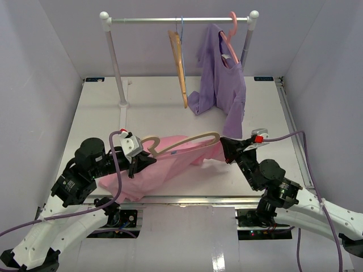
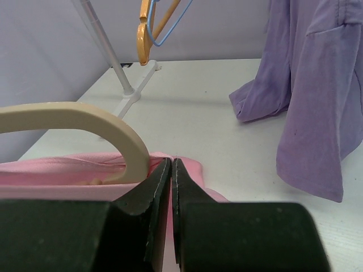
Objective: Place the t-shirt on the hanger
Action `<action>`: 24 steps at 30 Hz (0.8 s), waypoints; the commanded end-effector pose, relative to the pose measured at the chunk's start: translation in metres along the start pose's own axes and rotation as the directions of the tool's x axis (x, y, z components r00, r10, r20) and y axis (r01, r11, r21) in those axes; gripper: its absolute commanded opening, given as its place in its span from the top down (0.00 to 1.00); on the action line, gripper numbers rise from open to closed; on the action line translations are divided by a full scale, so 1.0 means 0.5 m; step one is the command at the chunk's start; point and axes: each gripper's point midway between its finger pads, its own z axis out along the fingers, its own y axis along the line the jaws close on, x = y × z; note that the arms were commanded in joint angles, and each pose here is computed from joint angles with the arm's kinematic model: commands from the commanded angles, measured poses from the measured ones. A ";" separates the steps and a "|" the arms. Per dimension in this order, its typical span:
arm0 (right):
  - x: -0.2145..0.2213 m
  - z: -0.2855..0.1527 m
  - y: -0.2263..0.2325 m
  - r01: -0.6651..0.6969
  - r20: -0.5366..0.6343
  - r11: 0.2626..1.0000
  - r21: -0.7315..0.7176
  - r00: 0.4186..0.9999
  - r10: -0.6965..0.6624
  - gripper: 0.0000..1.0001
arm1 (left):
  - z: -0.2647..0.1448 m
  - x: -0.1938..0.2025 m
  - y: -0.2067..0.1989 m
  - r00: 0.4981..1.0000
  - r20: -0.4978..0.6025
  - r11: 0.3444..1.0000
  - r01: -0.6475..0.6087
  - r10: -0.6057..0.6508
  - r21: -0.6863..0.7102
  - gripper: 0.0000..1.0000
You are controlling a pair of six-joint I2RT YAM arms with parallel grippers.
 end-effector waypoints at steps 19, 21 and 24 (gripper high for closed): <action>-0.091 0.027 0.084 0.166 -0.074 0.974 -0.151 0.981 -0.179 0.92 | 0.037 0.040 0.079 0.986 -0.165 0.993 -0.053 0.034 -0.110 1.00; -0.071 0.020 0.113 0.157 -0.114 0.959 -0.237 0.976 -0.188 0.92 | 0.045 0.040 0.080 0.985 -0.169 0.994 -0.045 0.027 -0.099 1.00; -0.064 -0.002 0.160 0.120 -0.135 0.920 -0.374 0.974 -0.182 0.92 | 0.052 0.047 0.087 0.982 -0.186 0.993 -0.039 0.019 -0.107 1.00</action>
